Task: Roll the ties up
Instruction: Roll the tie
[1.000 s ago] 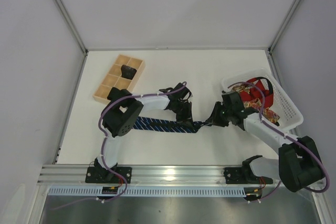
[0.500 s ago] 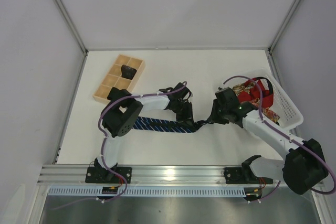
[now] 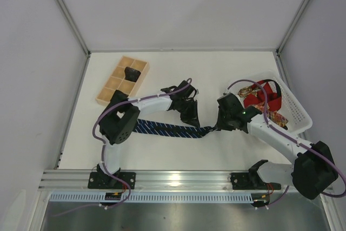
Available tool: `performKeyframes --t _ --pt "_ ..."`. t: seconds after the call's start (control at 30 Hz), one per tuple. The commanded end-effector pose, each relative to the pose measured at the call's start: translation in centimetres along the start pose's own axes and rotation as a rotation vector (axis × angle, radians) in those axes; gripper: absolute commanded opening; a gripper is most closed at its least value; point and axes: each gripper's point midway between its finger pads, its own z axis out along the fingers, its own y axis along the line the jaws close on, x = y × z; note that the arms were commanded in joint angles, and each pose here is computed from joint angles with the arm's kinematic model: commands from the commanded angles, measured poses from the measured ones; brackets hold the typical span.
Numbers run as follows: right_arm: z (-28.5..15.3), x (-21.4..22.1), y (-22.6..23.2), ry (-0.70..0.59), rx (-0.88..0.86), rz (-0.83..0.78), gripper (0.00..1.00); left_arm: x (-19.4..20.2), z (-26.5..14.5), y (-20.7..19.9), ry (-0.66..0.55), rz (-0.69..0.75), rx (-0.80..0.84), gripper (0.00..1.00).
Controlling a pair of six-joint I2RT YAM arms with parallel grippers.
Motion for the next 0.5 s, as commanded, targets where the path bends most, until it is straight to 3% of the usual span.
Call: performKeyframes --t 0.0,0.2,0.47 --pt "-0.6 -1.5 0.2 -0.038 0.031 0.026 0.0 0.1 -2.6 -2.5 -0.046 0.056 0.083 0.11" --pt "-0.7 -1.8 0.3 -0.032 0.053 0.047 0.0 2.4 -2.0 -4.8 0.035 0.073 0.195 0.04" --pt "-0.6 -1.8 0.6 -0.027 0.043 0.048 0.0 3.8 0.1 -4.0 0.108 0.036 0.162 0.01"
